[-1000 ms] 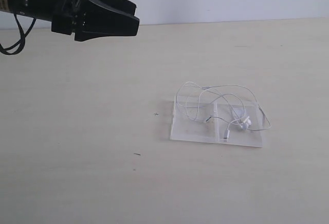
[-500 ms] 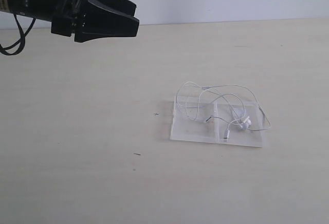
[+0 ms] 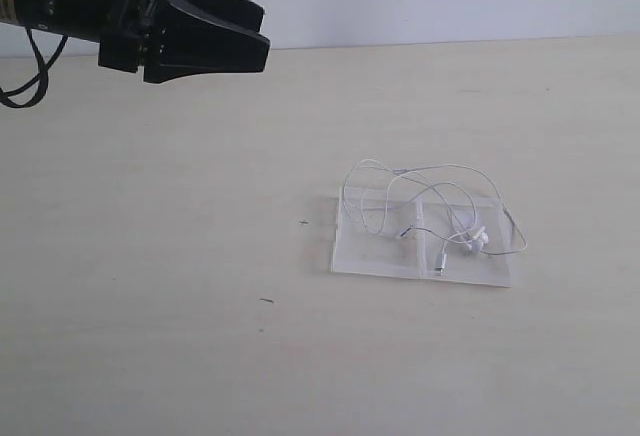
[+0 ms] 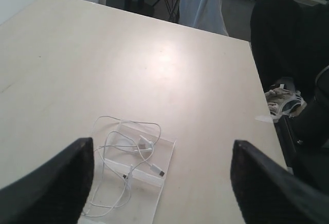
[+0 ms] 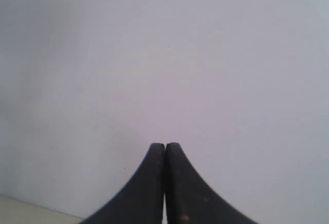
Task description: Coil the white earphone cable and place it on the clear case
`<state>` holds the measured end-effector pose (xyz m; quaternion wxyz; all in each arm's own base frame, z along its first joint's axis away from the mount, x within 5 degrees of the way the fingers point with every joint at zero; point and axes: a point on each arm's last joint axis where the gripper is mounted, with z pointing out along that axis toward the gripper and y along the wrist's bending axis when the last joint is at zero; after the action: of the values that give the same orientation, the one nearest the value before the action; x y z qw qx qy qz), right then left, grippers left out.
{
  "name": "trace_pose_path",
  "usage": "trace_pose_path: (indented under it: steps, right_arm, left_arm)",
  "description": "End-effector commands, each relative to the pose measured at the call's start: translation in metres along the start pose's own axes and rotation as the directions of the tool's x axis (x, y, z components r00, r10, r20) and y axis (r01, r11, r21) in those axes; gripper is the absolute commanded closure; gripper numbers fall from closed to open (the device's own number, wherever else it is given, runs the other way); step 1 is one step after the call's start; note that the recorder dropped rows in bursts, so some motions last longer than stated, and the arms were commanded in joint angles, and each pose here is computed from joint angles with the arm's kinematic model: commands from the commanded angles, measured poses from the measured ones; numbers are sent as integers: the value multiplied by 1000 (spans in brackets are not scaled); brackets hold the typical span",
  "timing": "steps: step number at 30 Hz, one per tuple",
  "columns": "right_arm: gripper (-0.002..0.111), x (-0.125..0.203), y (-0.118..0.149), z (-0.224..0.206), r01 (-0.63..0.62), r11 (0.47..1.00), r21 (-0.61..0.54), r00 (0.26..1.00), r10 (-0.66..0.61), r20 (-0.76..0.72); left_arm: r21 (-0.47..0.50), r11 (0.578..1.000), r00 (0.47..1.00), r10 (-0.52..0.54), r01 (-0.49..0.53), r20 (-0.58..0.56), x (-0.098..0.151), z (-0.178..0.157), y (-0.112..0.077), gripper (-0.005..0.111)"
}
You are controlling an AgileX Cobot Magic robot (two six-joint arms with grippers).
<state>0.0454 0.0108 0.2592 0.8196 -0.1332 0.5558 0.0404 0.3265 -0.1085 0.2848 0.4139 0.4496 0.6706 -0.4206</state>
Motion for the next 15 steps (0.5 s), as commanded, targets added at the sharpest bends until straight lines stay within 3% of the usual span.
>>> trace_pose_path:
  steps: [1,15]
  right_arm:
    - [108,7,3,-1,6,1000,-12,1000,-6,6]
    - [108,28,7,-4,-152,988,-21,986,151,-65]
  left_arm:
    - [10,1000,1000,9,-9,12,-3,0,-3,35]
    - [11,1000,1000,1,-1,10,-1,1,-2,35]
